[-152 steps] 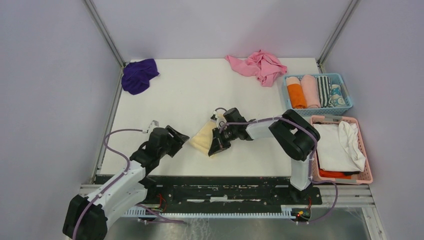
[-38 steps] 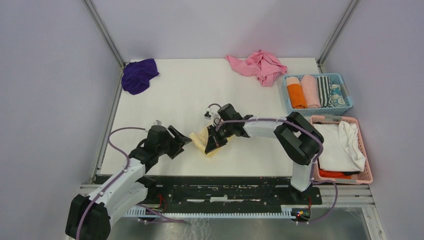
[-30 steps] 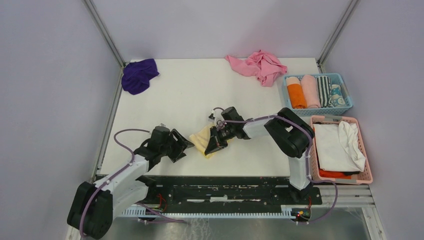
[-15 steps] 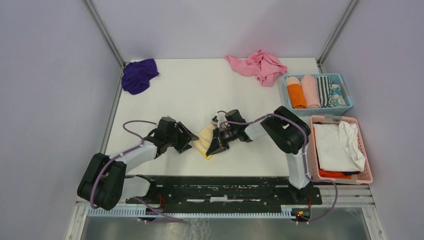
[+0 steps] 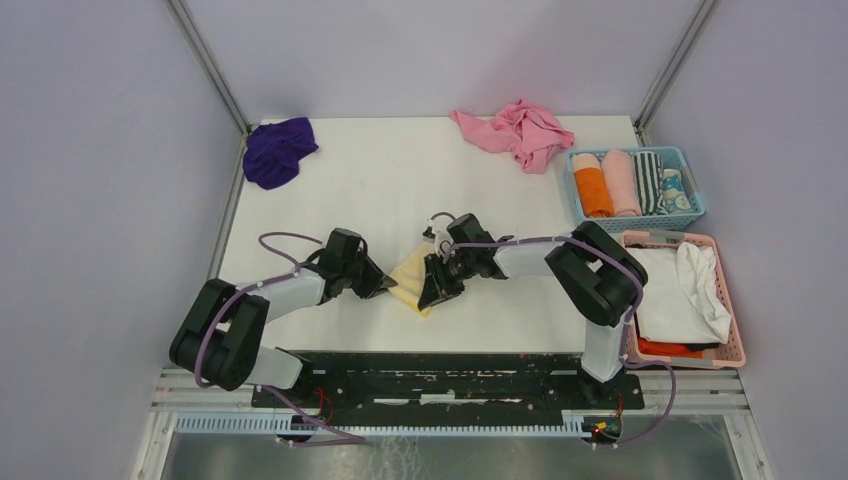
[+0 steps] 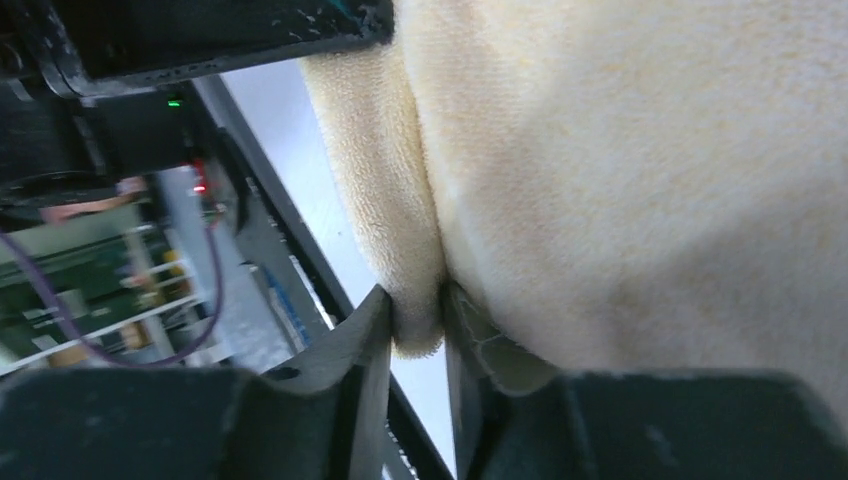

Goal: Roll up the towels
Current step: Roll the towel at the center of the board.

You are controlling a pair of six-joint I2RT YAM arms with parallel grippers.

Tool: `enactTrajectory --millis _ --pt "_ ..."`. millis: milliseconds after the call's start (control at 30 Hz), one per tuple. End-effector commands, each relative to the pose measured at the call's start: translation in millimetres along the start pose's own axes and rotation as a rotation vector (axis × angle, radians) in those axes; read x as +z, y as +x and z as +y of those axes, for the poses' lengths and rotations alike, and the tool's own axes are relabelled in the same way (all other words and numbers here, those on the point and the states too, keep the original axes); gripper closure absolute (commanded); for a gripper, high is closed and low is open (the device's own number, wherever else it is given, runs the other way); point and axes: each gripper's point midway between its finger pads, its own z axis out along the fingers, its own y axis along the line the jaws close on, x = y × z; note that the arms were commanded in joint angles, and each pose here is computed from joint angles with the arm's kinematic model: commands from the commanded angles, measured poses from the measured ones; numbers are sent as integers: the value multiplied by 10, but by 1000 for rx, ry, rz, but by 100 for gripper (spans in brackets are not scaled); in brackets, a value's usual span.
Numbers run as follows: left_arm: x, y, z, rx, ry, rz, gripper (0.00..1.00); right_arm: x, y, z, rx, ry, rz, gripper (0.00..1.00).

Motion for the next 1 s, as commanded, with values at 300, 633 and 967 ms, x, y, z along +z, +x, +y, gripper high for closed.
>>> enactTrajectory --millis 300,633,967 --pt "-46 89 144 -1 -102 16 91 -520 -200 403 -737 648 -211 42" --pt "-58 82 85 -6 -88 5 90 -228 -217 604 -985 938 -271 46" --pt "-55 98 125 -9 -96 4 90 12 -131 364 -1062 1061 -195 56"
